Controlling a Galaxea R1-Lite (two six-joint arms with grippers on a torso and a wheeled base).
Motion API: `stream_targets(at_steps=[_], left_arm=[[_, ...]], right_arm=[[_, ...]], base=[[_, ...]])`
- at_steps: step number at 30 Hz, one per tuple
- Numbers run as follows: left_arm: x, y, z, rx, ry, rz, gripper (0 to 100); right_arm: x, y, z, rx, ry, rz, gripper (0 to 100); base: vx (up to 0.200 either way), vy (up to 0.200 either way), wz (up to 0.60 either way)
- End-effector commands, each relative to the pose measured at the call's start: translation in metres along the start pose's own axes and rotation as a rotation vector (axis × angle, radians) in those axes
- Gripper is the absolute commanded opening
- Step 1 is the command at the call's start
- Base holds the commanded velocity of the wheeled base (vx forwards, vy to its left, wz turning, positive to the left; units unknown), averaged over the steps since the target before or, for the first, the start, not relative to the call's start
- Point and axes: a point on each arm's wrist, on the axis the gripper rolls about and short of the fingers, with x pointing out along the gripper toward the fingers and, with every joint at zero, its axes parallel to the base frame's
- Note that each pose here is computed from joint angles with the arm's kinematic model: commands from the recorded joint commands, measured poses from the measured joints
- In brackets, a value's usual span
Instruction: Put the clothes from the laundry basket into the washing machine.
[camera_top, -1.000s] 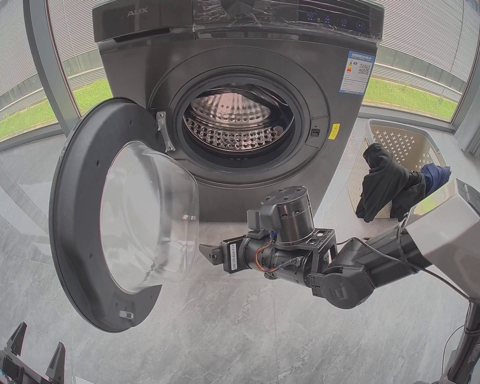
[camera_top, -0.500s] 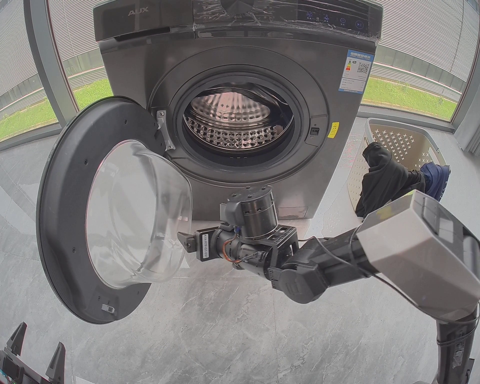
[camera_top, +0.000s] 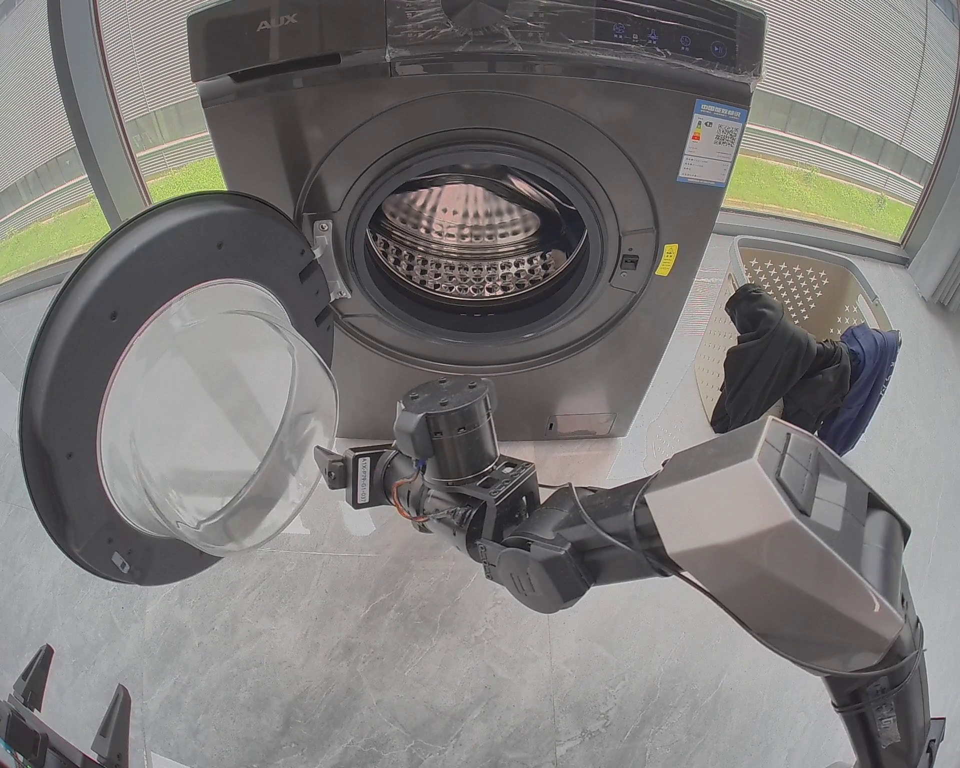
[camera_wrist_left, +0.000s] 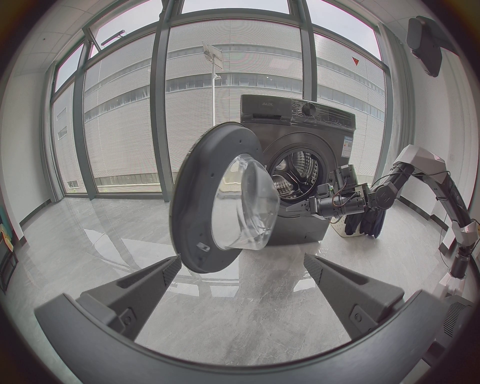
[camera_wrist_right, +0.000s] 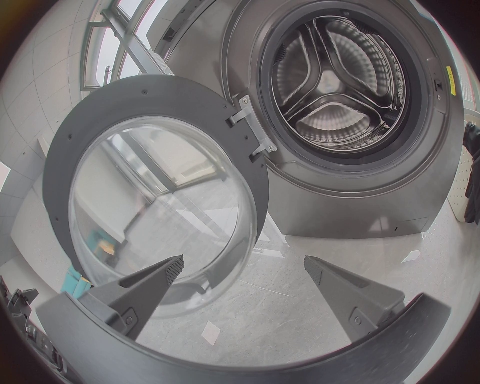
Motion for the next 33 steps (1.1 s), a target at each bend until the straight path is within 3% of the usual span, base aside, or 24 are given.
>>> stream_targets(at_steps=[1,7,9,11,17,23,29,32,33], left_arm=[[0.0,0.0,-0.005,0.0,0.003,0.0,100],[0.0,0.0,-0.005,0.001,0.003,0.0,100],[0.0,0.0,-0.005,0.0,0.003,0.0,100],[0.0,0.0,-0.005,0.001,0.003,0.0,100],[0.0,0.0,-0.005,0.001,0.003,0.0,100],[0.0,0.0,-0.005,-0.002,0.003,0.0,100],[0.0,0.0,-0.005,-0.002,0.003,0.0,100],[0.0,0.0,-0.005,-0.002,0.003,0.0,100],[0.0,0.0,-0.005,-0.002,0.003,0.0,100]], right_arm=[[-0.036,-0.018,0.039,0.003,-0.019,-0.048,100],[-0.113,-0.046,0.082,-0.047,-0.042,-0.119,100],[-0.166,-0.06,0.097,-0.049,-0.058,-0.157,100],[-0.199,-0.067,0.102,-0.048,-0.072,-0.179,100],[-0.315,-0.09,0.117,-0.063,-0.222,-0.272,100],[-0.393,-0.103,0.097,-0.08,-0.333,-0.376,100],[-0.426,-0.111,0.065,-0.126,-0.343,-0.465,100],[-0.445,-0.113,0.043,-0.137,-0.353,-0.52,100],[-0.45,-0.114,0.03,-0.16,-0.332,-0.52,100]], base=[[0.0,0.0,0.0],[0.0,0.0,0.0],[0.0,0.0,0.0],[0.0,0.0,0.0],[0.0,0.0,0.0],[0.0,0.0,0.0],[0.0,0.0,0.0],[0.0,0.0,0.0],[0.0,0.0,0.0]])
